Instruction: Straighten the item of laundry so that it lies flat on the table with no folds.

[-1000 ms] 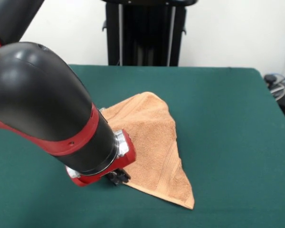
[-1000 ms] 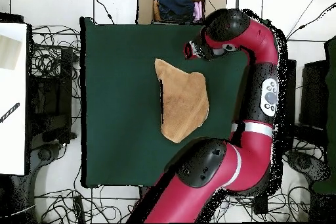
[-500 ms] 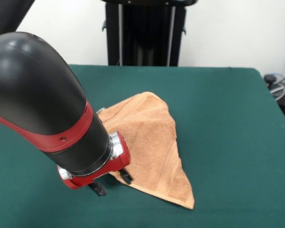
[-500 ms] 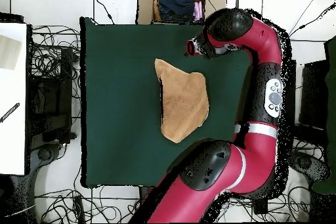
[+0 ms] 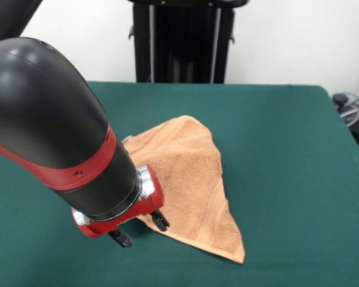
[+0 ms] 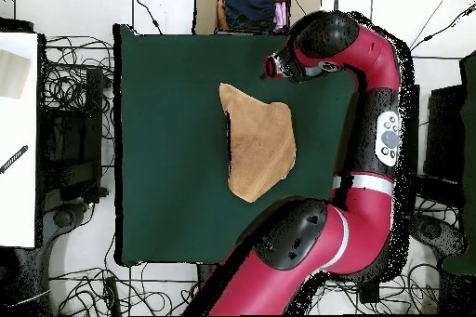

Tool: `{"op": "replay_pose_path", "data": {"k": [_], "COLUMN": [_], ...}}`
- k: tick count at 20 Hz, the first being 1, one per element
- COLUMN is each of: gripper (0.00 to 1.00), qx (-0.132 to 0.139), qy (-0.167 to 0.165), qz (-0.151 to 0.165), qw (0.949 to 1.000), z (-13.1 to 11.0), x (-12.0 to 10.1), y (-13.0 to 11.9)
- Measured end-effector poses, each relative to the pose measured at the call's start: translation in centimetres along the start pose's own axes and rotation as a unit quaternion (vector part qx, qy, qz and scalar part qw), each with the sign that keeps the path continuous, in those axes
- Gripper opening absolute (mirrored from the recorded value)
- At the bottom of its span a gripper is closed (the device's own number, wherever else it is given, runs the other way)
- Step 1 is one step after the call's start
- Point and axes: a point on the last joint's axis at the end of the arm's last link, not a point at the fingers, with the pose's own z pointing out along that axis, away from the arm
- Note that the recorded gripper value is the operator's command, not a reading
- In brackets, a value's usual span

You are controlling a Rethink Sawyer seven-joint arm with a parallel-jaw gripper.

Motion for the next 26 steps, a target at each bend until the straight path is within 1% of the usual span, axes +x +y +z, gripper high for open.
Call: {"op": "replay_pose_path", "data": {"k": [7,11,16,17,18,20,22,25,26], "gripper": [1.00,1.00,1.00,1.00,1.00,1.00,1.00,1.00,1.00], "qx": [-0.001,-0.008,-0.044,-0.047,-0.065,-0.070,-0.088,-0.100,-0.107], "qy": [0.001,0.010,0.053,0.057,0.076,0.081,0.097,0.106,0.112], "qz": [0.000,0.001,0.007,0.007,0.011,0.012,0.016,0.020,0.022], "qw": [1.0000,0.9999,0.9976,0.9972,0.9949,0.9942,0.9913,0.9891,0.9877], "z": [0.1,0.4,2.2,2.4,3.6,4.0,5.4,6.6,7.8], "x": [0.0,0.3,1.7,1.9,2.6,2.9,3.6,4.2,4.7], "y": [0.0,0.1,0.3,0.3,0.2,0.2,0.1,0.0,-0.2]}}
